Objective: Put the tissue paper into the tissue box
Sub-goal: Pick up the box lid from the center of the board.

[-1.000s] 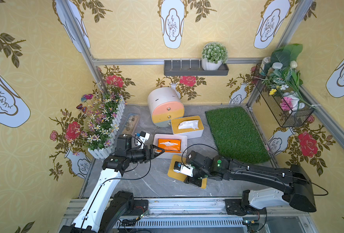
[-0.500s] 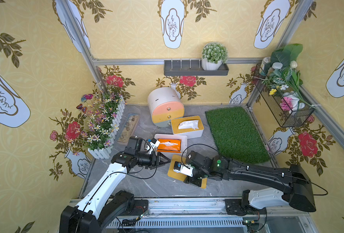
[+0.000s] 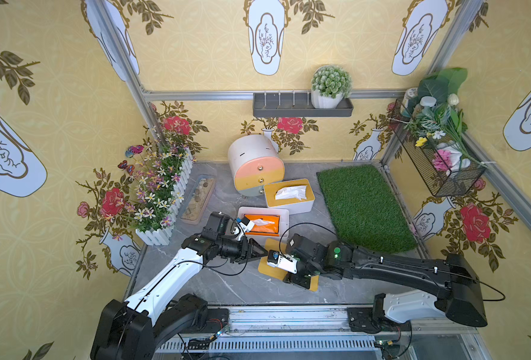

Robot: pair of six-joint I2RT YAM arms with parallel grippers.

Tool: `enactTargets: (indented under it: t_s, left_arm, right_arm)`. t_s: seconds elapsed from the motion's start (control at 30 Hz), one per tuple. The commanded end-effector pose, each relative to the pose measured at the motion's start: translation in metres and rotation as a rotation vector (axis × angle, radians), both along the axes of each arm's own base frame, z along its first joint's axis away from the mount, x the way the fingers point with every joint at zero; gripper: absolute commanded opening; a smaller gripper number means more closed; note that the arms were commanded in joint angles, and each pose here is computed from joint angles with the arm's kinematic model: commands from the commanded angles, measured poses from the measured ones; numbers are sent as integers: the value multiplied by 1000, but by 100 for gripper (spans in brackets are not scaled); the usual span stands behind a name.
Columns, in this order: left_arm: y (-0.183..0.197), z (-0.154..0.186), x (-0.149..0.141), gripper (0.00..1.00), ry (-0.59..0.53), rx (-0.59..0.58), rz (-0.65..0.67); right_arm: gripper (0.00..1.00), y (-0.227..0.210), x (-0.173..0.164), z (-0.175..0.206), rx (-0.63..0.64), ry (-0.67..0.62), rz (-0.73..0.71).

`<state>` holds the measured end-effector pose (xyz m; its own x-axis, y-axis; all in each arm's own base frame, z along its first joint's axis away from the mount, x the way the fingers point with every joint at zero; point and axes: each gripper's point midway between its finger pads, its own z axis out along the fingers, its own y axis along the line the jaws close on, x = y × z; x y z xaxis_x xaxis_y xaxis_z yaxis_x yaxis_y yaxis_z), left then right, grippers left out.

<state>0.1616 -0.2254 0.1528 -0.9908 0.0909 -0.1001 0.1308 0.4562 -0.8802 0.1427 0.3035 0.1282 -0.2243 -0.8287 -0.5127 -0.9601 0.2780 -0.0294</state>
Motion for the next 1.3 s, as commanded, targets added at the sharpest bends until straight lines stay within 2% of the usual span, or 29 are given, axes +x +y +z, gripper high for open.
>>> enactTargets:
  t_s: [0.0, 0.17, 0.4, 0.43, 0.6, 0.8, 0.93, 1.1, 1.27]
  left_arm:
    - [-5, -1, 2, 49, -8, -19, -7]
    - [-12, -3, 0, 37, -2, -27, -27]
    - [-20, -3, -1, 1, 18, -52, -33]
    - [-21, -2, 0, 0, 16, -63, -31]
    - [-24, 4, 4, 0, -1, -113, -6]
    - [-26, 20, 9, 0, -47, -171, 18]
    - [-26, 29, 11, 0, -83, -185, 28]
    - [-15, 49, 22, 0, -156, -215, 83]
    - [9, 74, 37, 0, -219, -260, 166]
  right_arm:
    - [21, 10, 5, 7, 40, -27, 0]
    - [21, 11, 7, 6, 34, -33, -2]
    - [21, 10, 9, 7, 29, -39, -9]
    - [21, 10, 9, 7, 31, -41, -12]
    - [25, 11, 10, 10, 36, -48, -20]
    - [52, 18, 7, 40, 154, -55, -25]
    - [62, 25, -1, 83, 340, -40, -18]
    - [80, 9, -2, 133, 640, 54, -44]
    - [81, -31, 20, 145, 818, 167, -135]
